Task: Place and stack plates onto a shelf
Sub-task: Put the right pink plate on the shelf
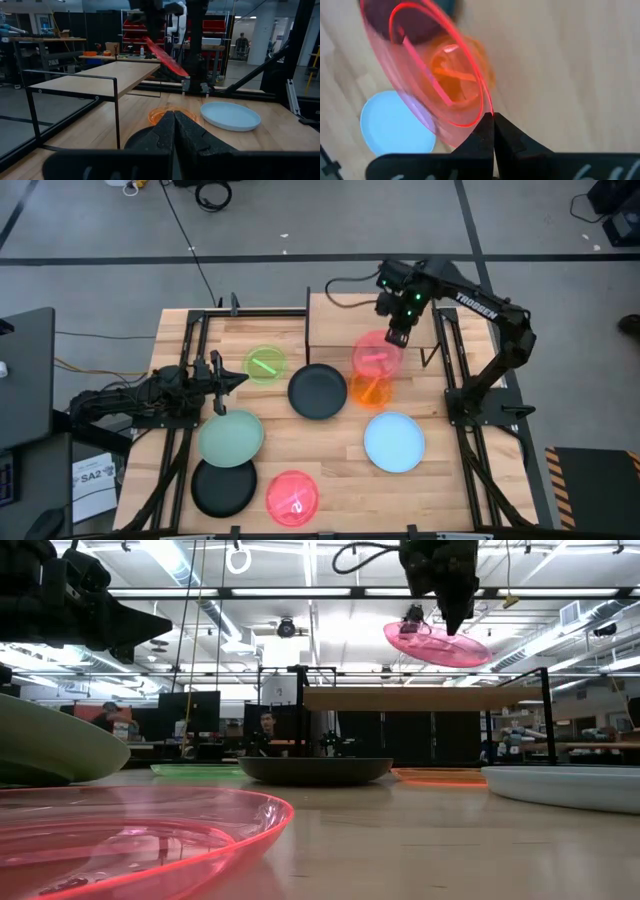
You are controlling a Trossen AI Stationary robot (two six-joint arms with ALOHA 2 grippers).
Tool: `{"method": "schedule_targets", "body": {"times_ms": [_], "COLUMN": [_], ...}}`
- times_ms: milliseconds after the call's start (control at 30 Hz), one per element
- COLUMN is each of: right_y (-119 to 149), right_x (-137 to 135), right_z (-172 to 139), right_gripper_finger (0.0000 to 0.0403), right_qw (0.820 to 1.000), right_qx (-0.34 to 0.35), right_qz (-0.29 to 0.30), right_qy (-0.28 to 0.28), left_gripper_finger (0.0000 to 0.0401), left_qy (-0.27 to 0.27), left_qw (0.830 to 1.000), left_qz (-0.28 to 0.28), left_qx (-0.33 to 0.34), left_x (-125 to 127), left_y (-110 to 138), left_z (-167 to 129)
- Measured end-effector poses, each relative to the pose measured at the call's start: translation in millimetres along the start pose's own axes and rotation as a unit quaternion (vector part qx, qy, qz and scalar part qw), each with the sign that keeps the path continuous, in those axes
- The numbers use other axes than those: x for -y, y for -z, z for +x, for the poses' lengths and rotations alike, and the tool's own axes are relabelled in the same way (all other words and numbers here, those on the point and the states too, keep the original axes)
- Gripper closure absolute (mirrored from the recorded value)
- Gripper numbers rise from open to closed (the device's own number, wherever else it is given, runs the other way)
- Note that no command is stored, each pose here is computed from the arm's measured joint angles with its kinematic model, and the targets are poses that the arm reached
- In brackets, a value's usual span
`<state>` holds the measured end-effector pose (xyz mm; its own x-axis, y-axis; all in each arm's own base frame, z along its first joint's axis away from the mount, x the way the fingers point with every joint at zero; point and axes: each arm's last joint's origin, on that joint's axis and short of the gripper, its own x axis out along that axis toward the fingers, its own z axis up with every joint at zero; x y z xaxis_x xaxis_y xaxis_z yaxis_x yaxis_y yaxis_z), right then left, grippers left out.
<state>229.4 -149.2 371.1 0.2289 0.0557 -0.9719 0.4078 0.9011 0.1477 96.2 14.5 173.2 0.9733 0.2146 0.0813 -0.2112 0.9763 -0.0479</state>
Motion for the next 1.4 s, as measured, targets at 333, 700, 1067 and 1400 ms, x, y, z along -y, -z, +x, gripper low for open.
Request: {"method": "schedule_targets", "body": {"times_ms": [333,700,1067,1400], "right_y": [13.8,41.6,54.7,51.2], "right_x": [57.7,113.1,131.3,139.0], "right_z": [-11.3,-24.9,-30.0,-17.2], "right_gripper_finger": [0.0399,0.0398,0.0398,0.0398], "right_qw": [0.994,0.976,0.968,0.968], "right_qx": [0.013,0.028,0.033,0.012], "right_qz": [0.106,0.209,0.24,0.243], "right_qy": [0.033,0.053,0.06,0.07], "left_gripper_finger": [0.039,0.039,0.039,0.039], "left_qy": [0.0,0.0,0.0,0.0], "left_qw": [1.0,1.0,1.0,1.0], "left_qz": [0.0,0.0,0.0,0.0], "left_qx": [0.0,0.0,0.0,0.0], "left_x": [0.0,0.0,0.0,0.0], "left_y": [0.0,0.0,0.0,0.0], "left_z": [0.0,0.0,0.0,0.0]}}
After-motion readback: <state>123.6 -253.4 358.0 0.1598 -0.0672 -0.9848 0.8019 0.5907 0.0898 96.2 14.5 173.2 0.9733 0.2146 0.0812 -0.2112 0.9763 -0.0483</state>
